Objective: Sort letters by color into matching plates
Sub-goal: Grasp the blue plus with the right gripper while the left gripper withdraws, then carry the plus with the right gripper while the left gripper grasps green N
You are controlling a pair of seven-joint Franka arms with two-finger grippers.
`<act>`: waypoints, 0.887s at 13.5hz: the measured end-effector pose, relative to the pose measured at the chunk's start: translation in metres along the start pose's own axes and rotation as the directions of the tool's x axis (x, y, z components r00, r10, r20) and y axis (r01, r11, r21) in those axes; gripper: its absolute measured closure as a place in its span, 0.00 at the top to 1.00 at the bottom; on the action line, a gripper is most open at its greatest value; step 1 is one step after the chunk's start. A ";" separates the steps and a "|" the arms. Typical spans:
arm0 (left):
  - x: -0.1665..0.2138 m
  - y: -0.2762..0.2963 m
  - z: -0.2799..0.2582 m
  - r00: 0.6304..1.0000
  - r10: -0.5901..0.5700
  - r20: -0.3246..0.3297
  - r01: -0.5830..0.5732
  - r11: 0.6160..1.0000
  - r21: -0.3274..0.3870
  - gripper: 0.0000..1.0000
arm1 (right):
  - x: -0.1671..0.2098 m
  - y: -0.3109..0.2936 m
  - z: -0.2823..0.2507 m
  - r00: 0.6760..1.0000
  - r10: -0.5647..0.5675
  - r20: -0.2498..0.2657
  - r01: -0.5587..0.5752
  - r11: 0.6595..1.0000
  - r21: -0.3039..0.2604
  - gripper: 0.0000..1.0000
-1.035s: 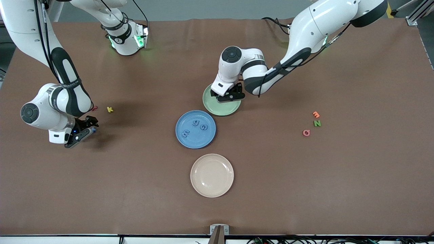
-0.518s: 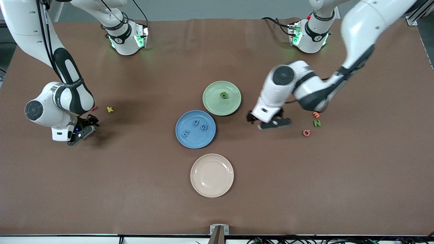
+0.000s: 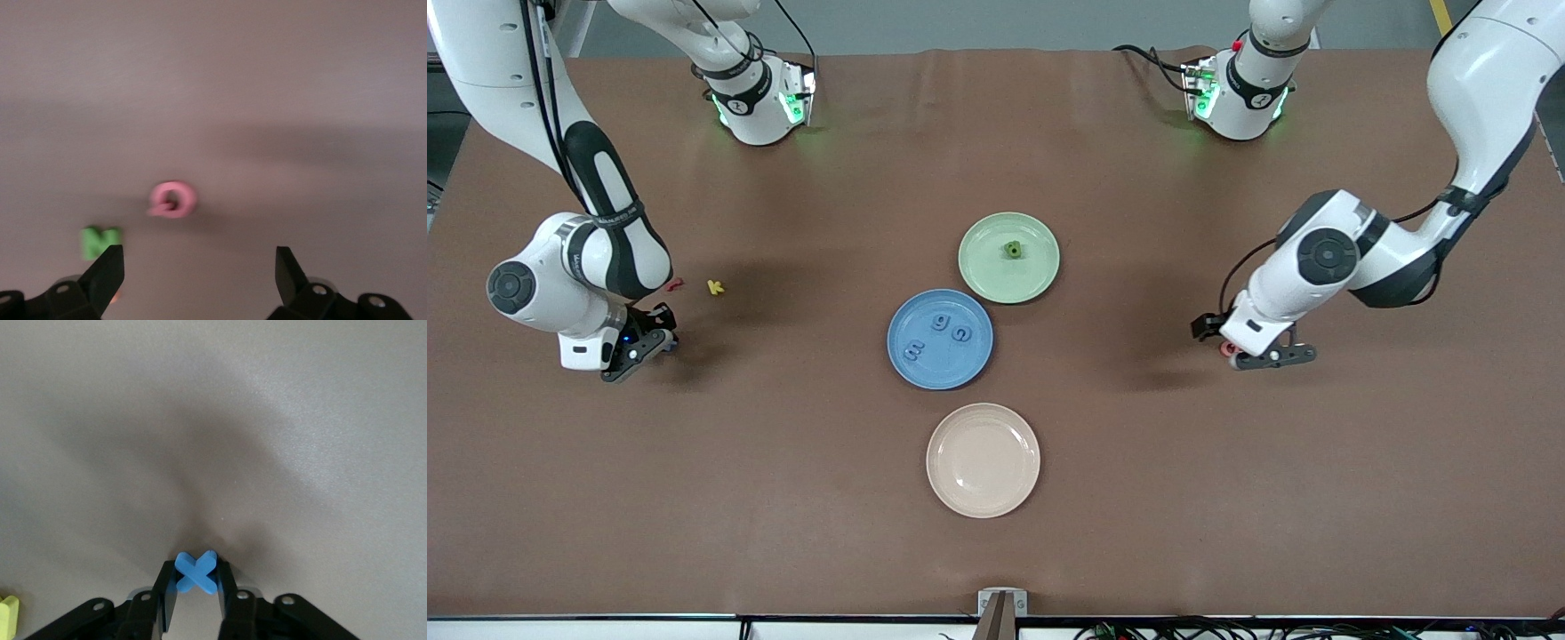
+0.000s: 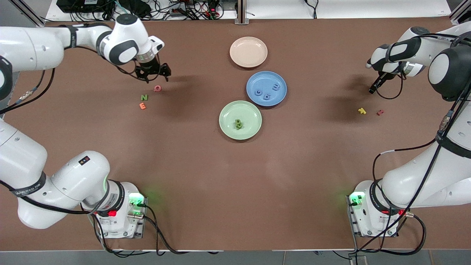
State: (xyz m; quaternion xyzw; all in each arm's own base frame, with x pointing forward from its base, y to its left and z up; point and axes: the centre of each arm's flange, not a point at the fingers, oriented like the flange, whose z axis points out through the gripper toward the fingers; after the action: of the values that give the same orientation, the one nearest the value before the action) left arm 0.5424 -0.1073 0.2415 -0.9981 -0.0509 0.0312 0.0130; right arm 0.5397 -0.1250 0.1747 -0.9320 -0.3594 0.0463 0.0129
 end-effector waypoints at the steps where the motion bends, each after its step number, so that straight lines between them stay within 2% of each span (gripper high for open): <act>1: -0.002 -0.020 0.004 1.000 0.010 0.011 -0.010 1.000 0.013 0.98 | 0.000 0.000 0.000 1.000 -0.001 -0.002 0.001 1.000 -0.003 0.28; 4: -0.006 -0.072 0.014 0.999 0.029 0.034 -0.030 0.999 0.020 0.93 | 0.000 0.000 0.000 1.000 -0.001 -0.002 0.001 1.000 -0.003 0.27; 5: -0.009 -0.078 0.019 0.999 0.032 0.034 -0.032 0.999 0.008 0.87 | 0.000 0.000 0.000 1.000 0.003 -0.002 -0.003 1.000 -0.003 0.27; 6: -0.014 -0.079 0.023 0.999 0.036 0.030 -0.036 0.999 -0.003 0.86 | 0.001 0.000 0.000 1.000 0.017 -0.003 -0.017 1.000 -0.003 0.27; 7: -0.018 -0.078 0.027 0.999 0.051 0.021 -0.051 0.999 -0.004 0.82 | 0.002 0.000 -0.001 0.999 0.046 -0.004 -0.046 0.999 -0.005 0.27; 9: -0.023 -0.085 0.038 0.997 0.075 0.001 -0.075 0.997 0.011 0.80 | 0.015 -0.007 -0.004 0.992 0.126 -0.005 -0.126 0.992 -0.001 0.27; 12: -0.022 -0.097 0.050 0.998 0.059 -0.013 -0.059 0.998 -0.013 0.74 | 0.054 -0.030 -0.025 0.955 0.293 0.055 -0.296 0.954 0.057 0.27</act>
State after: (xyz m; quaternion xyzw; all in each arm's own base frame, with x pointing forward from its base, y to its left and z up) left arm 0.5075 -0.0122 0.1958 -0.9994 -0.0216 0.0249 0.0056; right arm 0.5621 -0.0663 0.1973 -0.9729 -0.2152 0.0805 0.0276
